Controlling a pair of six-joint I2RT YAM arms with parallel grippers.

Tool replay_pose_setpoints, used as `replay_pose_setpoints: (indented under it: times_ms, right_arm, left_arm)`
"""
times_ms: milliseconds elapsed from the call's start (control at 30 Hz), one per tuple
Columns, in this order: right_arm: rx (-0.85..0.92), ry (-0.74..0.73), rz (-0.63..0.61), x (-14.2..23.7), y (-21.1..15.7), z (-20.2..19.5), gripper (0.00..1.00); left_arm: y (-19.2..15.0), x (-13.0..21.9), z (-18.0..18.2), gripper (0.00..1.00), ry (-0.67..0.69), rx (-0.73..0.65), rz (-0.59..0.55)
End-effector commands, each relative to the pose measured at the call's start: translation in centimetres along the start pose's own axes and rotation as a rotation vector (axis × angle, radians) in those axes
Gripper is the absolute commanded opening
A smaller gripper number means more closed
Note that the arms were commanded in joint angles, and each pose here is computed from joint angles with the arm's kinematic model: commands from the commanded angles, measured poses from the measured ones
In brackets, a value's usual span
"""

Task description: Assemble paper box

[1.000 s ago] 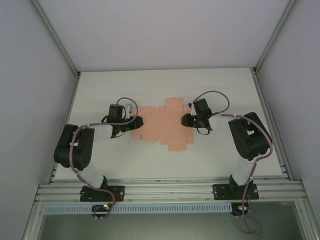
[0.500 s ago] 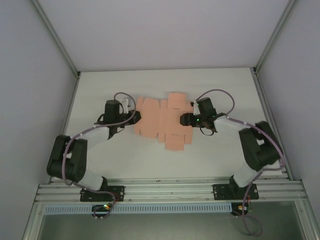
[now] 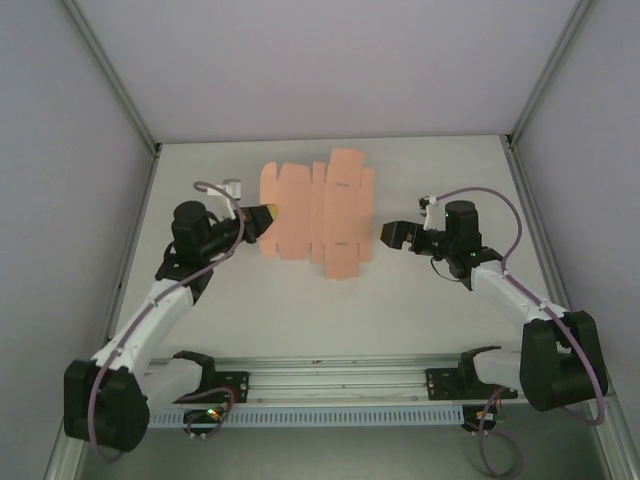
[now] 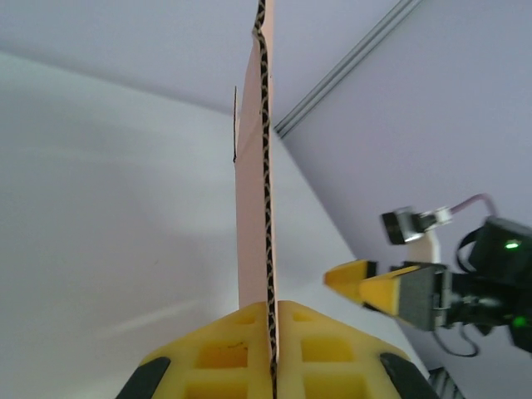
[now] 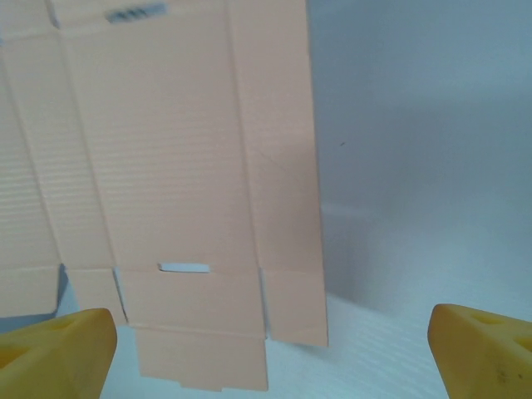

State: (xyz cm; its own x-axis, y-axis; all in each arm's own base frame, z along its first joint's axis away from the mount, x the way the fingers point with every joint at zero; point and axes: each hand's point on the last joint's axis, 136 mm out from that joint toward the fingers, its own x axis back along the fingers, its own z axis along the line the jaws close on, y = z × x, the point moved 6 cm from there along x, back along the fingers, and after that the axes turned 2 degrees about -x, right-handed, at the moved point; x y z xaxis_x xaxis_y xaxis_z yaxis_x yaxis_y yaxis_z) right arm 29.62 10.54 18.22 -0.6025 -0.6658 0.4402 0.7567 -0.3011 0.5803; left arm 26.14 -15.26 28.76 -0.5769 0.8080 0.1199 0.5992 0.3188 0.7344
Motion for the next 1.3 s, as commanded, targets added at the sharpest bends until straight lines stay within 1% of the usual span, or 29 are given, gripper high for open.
replay_pose_setpoints:
  times_ms: [0,67,200,267,367,433,567,600,667,700,867,900,933,967,1000,1033,1067,1167,1200,1267]
  right_arm:
    - [0.026,0.186,0.016,0.0,0.2,2.0,0.96]
    - [0.023,0.237,0.028,-0.4,0.3,2.3,0.93]
    - [0.021,0.318,0.032,-0.9,1.0,3.0,0.84]
    - [0.039,0.353,0.026,-0.9,1.4,3.5,0.82]
    - [0.081,0.379,0.018,-0.6,1.7,4.0,0.72]
    - [0.097,0.413,0.028,-0.4,1.7,4.6,0.59]
    - [0.119,0.468,0.027,0.1,1.7,5.4,0.54]
    - [0.12,0.466,0.023,0.2,1.8,5.5,0.47]
    - [0.126,0.457,0.023,0.4,1.7,5.5,0.39]
    - [0.123,0.445,0.022,0.5,1.7,5.5,0.34]
    - [0.147,0.417,0.023,0.9,1.2,5.4,0.01]
    - [0.145,0.402,0.017,1.0,1.3,5.4,0.0]
    - [0.148,0.384,0.016,1.1,1.3,5.3,0.0]
    - [0.16,0.368,0.026,1.2,1.2,5.3,0.0]
    - [0.169,0.343,0.037,1.2,1.0,5.3,0.0]
    - [0.179,0.312,0.051,1.1,0.8,5.2,0.0]
    - [0.192,0.274,0.073,1.0,0.4,5.0,0.0]
    - [0.225,0.189,0.135,0.3,-0.9,4.5,0.0]
    - [0.224,0.172,0.153,0.0,-1.2,4.3,0.0]
    - [0.216,0.131,0.194,-0.8,-1.8,3.7,0.0]
  left_arm:
    - [0.1,1.3,-2.1,0.0,-0.07,0.021,-0.021]
    - [0.4,1.9,-3.1,0.0,-0.089,0.011,-0.039]
    - [0.7,2.8,-4.1,0.0,-0.114,0.009,-0.061]
    - [0.8,3.1,-4.6,0.0,-0.131,0.004,-0.07]
    - [0.7,3.4,-4.9,0.0,-0.135,-0.005,-0.078]
    - [0.7,3.5,-4.8,0.0,-0.132,-0.008,-0.081]
    - [0.7,3.5,-4.8,0.0,-0.143,-0.005,-0.087]
    - [0.7,3.5,-4.8,0.0,-0.14,-0.006,-0.091]
    - [0.5,3.5,-4.7,0.0,-0.134,-0.005,-0.085]
    - [0.7,3.5,-4.4,0.0,-0.108,-0.004,-0.104]
    - [0.3,3.4,-3.8,0.0,-0.083,-0.008,-0.098]
    - [0.1,3.4,-3.4,0.04,-0.059,-0.001,-0.095]
    - [-0.1,3.4,-3.0,0.22,-0.027,0.003,-0.09]
    - [-0.5,3.6,-2.1,0.58,0.032,0.009,-0.082]
    - [-0.9,3.8,-1.3,0.8,0.099,0.008,-0.076]
    - [-1.4,4.2,-0.3,0.98,0.185,0.013,-0.071]
    - [-2.0,4.8,1.0,1.0,0.296,0.017,-0.067]
    - [-3.9,6.8,4.6,1.0,0.584,0.011,-0.05]
    - [-4.5,7.4,5.5,1.0,0.654,0.015,-0.04]
    - [-5.5,8.4,6.7,1.0,0.753,0.026,0.0]
